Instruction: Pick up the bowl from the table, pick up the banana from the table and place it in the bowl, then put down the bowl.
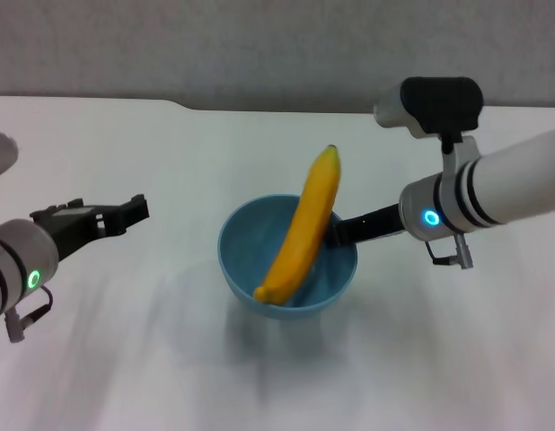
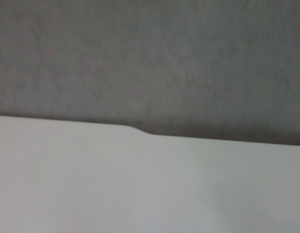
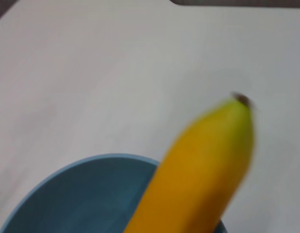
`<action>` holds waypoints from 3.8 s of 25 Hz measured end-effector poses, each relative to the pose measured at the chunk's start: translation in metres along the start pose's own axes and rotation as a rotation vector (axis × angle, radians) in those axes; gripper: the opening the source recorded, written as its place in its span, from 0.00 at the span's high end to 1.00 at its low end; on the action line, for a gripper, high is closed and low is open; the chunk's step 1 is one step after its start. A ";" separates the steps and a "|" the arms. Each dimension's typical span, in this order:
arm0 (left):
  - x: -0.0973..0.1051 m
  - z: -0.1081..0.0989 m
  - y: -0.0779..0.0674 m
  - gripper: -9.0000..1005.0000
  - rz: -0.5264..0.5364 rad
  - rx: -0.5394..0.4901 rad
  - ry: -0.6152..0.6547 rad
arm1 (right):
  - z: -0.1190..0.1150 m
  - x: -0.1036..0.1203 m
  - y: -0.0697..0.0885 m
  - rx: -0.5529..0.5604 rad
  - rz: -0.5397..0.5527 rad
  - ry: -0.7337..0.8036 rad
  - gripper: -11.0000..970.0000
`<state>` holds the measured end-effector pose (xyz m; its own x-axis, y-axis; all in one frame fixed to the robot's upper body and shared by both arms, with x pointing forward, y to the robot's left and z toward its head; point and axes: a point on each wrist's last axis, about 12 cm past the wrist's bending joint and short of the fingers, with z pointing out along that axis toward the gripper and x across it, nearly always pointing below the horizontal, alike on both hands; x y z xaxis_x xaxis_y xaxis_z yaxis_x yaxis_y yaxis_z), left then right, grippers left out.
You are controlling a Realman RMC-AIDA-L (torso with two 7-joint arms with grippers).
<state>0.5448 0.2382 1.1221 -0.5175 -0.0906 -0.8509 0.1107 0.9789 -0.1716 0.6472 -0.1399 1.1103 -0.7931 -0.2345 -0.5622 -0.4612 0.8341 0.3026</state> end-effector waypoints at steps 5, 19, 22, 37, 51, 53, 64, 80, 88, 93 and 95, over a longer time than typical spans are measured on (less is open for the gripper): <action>0.007 0.003 0.006 0.11 -0.003 -0.022 0.019 | 0.006 -0.007 0.000 0.030 -0.002 0.056 0.96; 0.006 0.005 0.007 0.11 -0.002 -0.024 0.023 | 0.012 0.016 -0.009 0.054 -0.007 0.123 0.96; 0.007 0.005 0.008 0.11 -0.002 -0.028 0.025 | 0.012 0.021 -0.013 0.054 0.004 0.135 0.96; 0.008 0.005 0.009 0.11 -0.006 -0.030 0.023 | 0.011 0.026 -0.018 0.063 0.004 0.121 0.96; 0.013 0.005 0.013 0.11 -0.012 -0.040 0.034 | 0.006 0.033 -0.007 0.009 -0.081 0.122 0.56; 0.014 0.004 0.014 0.11 -0.014 -0.042 0.036 | 0.002 0.034 -0.004 0.001 -0.107 0.120 0.46; 0.018 0.002 0.019 0.11 -0.030 -0.057 0.042 | -0.021 0.039 -0.010 0.067 -0.133 0.136 0.15; 0.042 -0.012 0.047 0.11 -0.030 -0.079 -0.175 | -0.063 0.062 -0.029 0.243 -0.267 -0.354 0.15; 0.085 -0.004 0.070 0.11 0.004 -0.049 -0.350 | -0.048 0.099 -0.021 0.381 -0.413 -0.599 0.16; 0.107 -0.003 0.081 0.11 0.024 -0.019 -0.421 | -0.037 0.129 -0.020 0.458 -0.478 -0.745 0.16; 0.110 -0.002 0.082 0.11 0.027 -0.014 -0.434 | -0.037 0.143 -0.025 0.483 -0.478 -0.806 0.16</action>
<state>0.4953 0.3092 1.0155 -0.1100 -0.1301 -0.9854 0.1061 0.9842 -0.1417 0.5304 -0.2124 1.0505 0.0108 -0.3379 -0.9411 -0.3081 0.8943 -0.3246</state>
